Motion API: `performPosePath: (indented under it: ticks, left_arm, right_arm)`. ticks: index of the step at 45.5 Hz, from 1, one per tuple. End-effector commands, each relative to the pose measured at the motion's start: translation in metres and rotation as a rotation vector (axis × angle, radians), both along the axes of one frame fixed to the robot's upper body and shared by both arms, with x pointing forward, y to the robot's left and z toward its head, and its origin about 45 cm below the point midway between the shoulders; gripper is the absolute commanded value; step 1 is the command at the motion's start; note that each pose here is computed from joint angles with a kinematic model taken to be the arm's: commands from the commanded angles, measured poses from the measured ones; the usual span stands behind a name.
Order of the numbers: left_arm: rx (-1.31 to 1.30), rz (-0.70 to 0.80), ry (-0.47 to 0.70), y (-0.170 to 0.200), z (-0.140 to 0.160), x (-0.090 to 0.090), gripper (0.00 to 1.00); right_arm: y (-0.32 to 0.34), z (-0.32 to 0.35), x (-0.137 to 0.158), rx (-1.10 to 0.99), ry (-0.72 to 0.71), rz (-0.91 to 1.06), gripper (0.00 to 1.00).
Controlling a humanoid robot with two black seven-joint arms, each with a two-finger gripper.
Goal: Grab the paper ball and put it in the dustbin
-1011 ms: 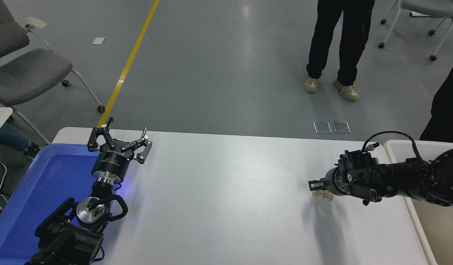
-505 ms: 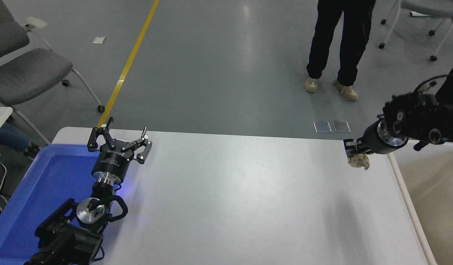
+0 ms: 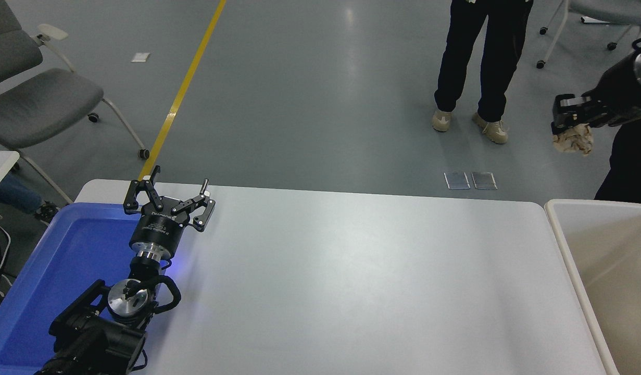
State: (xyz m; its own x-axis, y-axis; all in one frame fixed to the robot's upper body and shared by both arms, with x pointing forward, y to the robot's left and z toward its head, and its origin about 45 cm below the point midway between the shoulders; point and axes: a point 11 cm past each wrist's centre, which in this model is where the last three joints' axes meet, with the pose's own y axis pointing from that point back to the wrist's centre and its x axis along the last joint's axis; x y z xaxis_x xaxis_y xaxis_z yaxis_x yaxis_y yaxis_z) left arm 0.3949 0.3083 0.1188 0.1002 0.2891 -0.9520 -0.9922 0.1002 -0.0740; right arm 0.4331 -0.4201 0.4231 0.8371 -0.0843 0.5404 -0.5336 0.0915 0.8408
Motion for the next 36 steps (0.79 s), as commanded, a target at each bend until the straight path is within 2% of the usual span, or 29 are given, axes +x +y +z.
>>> performPosePath:
  ticks: [1, 6, 12, 15, 20, 28, 36]
  left_arm:
    - [0.0, 0.0, 0.0, 0.0, 0.0, 0.0, 0.99]
    - [0.0, 0.0, 0.0, 0.0, 0.0, 0.0, 0.99]
    - [0.0, 0.0, 0.0, 0.0, 0.0, 0.0, 0.99]
    - [0.0, 0.0, 0.0, 0.0, 0.0, 0.0, 0.99]
    - [0.0, 0.0, 0.0, 0.0, 0.0, 0.0, 0.99]
    - [-0.001, 0.001, 0.0, 0.0, 0.0, 0.0, 0.99]
    - [0.0, 0.0, 0.0, 0.0, 0.0, 0.0, 0.99]
  right_arm:
    - [-0.095, 0.015, -0.012, 0.043, -0.154, -0.266, 0.0]
    - [-0.146, 0.006, -0.007, 0.106, -0.365, -0.46, 0.0]
    - [-0.194, -0.022, -0.02, 0.168, -0.516, -0.663, 0.0]
    - [-0.206, -0.06, -0.029, 0.192, -0.556, -0.746, 0.0]
    - [-0.227, -0.131, -0.061, 0.221, -0.657, -0.927, 0.0]
    - [-0.21, -0.236, -0.095, 0.308, -0.722, -1.164, 0.0]
    - [-0.176, -0.324, -0.137, 0.473, -0.66, -1.42, 0.0]
